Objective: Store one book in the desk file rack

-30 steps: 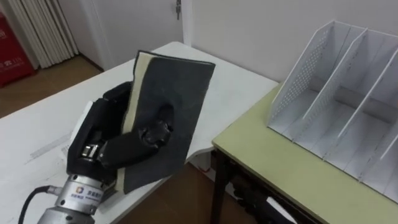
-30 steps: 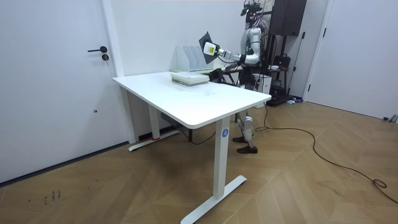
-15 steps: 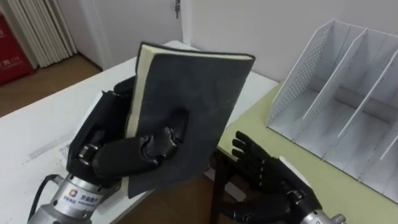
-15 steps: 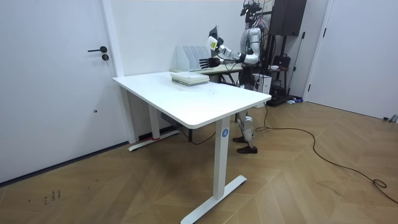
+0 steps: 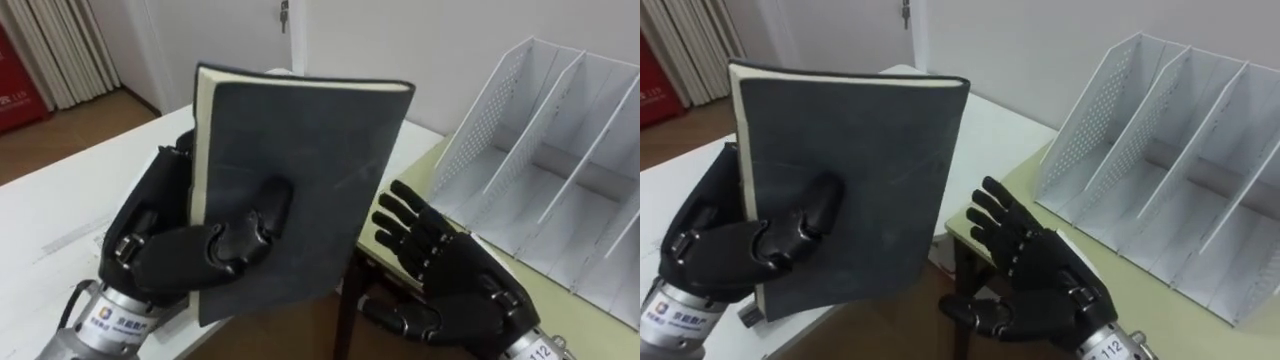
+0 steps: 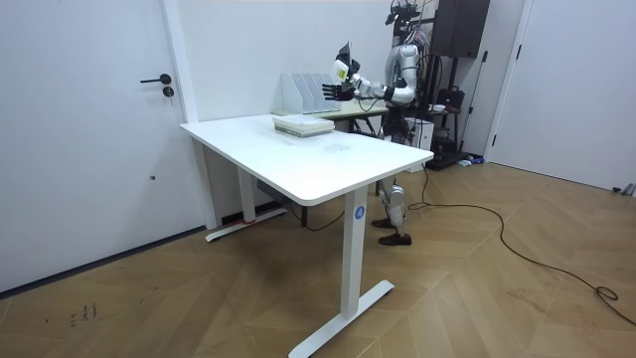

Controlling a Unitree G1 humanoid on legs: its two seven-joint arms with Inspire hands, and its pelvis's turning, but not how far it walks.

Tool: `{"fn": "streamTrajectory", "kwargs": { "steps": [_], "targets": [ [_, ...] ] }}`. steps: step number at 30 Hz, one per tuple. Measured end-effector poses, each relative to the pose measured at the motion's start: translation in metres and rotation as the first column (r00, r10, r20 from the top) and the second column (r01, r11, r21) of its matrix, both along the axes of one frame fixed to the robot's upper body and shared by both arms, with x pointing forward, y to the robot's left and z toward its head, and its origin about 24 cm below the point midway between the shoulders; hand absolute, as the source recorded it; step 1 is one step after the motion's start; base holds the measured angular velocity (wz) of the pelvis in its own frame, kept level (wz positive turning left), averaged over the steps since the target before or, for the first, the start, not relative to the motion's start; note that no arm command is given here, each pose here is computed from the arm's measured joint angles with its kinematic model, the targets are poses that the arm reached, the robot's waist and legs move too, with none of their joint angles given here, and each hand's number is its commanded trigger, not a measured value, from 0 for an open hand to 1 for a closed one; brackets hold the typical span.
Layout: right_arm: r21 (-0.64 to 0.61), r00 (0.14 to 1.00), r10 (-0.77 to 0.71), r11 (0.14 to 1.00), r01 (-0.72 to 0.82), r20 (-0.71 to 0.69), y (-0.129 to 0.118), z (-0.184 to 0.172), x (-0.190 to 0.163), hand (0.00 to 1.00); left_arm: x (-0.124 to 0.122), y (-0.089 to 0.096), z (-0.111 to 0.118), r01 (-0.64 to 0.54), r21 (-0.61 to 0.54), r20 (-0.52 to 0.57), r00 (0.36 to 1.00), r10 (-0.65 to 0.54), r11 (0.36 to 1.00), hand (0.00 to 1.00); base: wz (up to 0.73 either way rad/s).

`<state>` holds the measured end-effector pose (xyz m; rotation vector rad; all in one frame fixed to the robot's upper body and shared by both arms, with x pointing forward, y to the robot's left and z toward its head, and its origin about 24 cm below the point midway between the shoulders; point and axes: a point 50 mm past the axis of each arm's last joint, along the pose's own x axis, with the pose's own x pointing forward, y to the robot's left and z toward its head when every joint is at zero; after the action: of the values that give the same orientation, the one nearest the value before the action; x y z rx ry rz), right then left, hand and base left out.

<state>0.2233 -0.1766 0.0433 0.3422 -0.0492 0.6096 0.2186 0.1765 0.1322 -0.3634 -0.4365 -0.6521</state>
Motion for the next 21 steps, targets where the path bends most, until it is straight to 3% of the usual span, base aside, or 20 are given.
{"fn": "streamTrajectory", "kwargs": {
  "steps": [20, 21],
  "targets": [
    [-0.018, 0.937, 0.323, 0.946, -0.324, 0.132, 0.010, 0.027, -0.002, 0.00, 0.002, -0.001, -0.028, 0.149, 0.023, -0.120, 0.982, -0.145, 0.989, 1.00, 0.00],
    [-0.018, 0.935, 0.328, 0.944, -0.328, 0.132, 0.011, 0.027, -0.002, 0.12, 0.002, 0.000, -0.029, 0.158, 0.031, -0.122, 0.981, -0.153, 0.987, 1.00, 0.00]
  ]
}}
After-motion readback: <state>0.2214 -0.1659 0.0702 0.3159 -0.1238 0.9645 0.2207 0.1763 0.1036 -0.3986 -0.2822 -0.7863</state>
